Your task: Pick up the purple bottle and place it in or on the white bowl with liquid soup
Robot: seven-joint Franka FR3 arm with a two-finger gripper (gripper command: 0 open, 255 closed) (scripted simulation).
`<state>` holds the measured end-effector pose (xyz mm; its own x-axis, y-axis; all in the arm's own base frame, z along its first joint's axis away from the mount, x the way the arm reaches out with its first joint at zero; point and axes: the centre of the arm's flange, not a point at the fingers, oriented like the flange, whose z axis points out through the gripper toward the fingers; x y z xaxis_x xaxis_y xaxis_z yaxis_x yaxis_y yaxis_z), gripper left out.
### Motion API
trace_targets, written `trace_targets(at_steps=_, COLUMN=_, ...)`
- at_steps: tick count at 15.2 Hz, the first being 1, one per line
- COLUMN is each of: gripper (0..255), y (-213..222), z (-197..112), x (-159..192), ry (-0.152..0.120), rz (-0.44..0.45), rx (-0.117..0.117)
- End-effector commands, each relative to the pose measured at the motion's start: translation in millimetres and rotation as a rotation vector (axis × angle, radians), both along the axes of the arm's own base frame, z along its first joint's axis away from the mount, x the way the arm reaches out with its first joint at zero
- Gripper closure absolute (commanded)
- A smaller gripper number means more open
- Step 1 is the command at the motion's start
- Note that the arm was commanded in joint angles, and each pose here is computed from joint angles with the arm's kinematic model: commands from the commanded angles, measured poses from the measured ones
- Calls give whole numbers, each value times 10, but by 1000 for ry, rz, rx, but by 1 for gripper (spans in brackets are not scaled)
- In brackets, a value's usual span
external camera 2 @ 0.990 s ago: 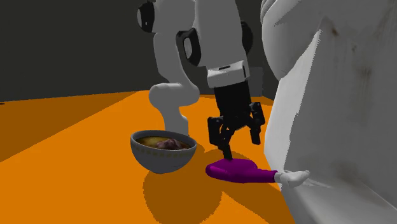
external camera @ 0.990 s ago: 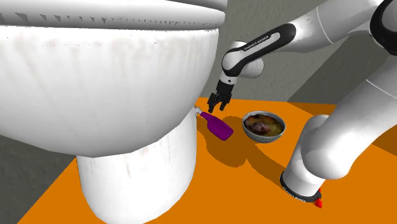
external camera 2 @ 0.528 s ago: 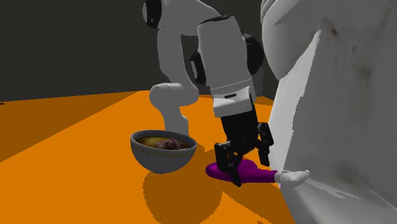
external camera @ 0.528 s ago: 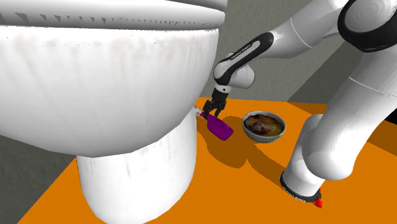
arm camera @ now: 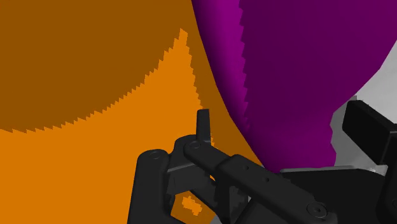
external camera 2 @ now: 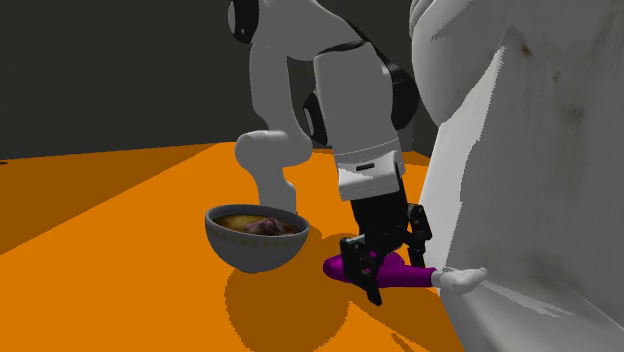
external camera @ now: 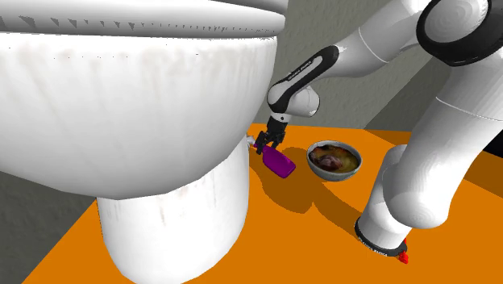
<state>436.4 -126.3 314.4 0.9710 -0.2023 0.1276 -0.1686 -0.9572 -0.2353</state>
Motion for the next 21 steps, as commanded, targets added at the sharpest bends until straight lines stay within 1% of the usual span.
trace_targets(at_steps=1, gripper=0, y=0, z=-1, x=0, ry=0, rz=0, rx=0)
trace_targets(at_steps=2, gripper=0, y=0, z=-1, x=0, ry=0, rz=0, rx=0)
trace_targets(at_steps=3, gripper=255, y=0, z=-1, x=0, ry=0, rz=0, rx=0)
trace_targets(at_steps=12, gripper=255, y=0, z=-1, x=0, ry=0, rz=0, rx=0)
trace_targets(at_steps=21, gripper=255, y=0, z=474, x=0, ry=0, rz=0, rx=0)
